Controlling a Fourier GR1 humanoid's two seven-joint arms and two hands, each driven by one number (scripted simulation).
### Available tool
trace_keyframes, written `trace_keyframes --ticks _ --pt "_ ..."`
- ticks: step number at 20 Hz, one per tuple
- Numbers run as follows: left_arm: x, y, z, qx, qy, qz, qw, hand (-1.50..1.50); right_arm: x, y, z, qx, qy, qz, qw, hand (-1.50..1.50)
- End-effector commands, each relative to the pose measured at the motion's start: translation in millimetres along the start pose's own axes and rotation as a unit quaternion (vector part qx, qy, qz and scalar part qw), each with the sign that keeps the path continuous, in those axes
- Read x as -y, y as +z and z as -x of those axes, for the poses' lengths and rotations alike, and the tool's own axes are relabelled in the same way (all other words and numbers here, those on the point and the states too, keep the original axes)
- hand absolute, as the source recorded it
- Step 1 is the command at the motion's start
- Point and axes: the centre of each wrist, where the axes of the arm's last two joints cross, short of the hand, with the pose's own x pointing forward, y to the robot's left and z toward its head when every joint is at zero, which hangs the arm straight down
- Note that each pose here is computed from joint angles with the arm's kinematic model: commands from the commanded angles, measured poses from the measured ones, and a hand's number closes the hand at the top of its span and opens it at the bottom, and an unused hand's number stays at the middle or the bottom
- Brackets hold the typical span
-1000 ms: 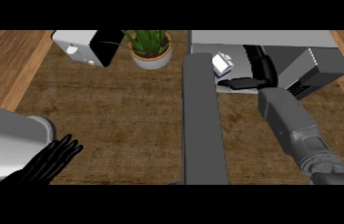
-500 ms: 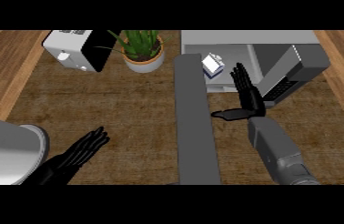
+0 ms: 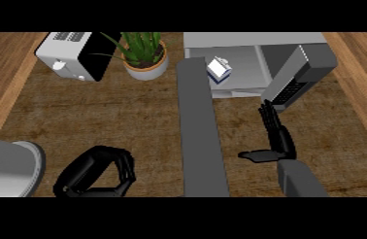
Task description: Pick up the milk, place it into the microwave and close the microwave
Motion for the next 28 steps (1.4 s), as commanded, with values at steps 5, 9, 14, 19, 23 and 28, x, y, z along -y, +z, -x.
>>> trace_keyframes --ticks 5,9,14,19,23,28 --pt "-5.7 -33.3 9.1 -0.029 -0.054 0.057 0.9965 1.50 58.8 84.3 4.3 0.012 0.008 0.040 0.999 -1.50" --pt "25.8 -55.9 22.9 -0.021 -0.074 0.080 0.9938 1.50 77.0 131.9 -1.7 0.027 0.001 0.052 0.998 -1.50" --pt "41.7 -77.1 41.8 -0.011 -0.082 0.081 0.9933 1.50 98.0 145.6 -33.5 0.042 -0.012 0.035 0.998 -1.50" --pt "80.9 -92.1 55.7 0.003 -0.075 0.104 0.9917 1.50 102.2 171.1 -63.8 0.086 -0.014 0.030 0.996 -1.50" --pt "113.2 -103.7 61.9 -0.033 -0.065 0.145 0.9868 1.50 92.4 159.2 -83.8 0.098 -0.049 -0.019 0.994 -1.50" --pt "151.8 -104.0 71.7 -0.041 -0.069 0.135 0.9876 1.50 72.6 143.8 -111.4 0.120 -0.066 -0.062 0.989 -1.50"
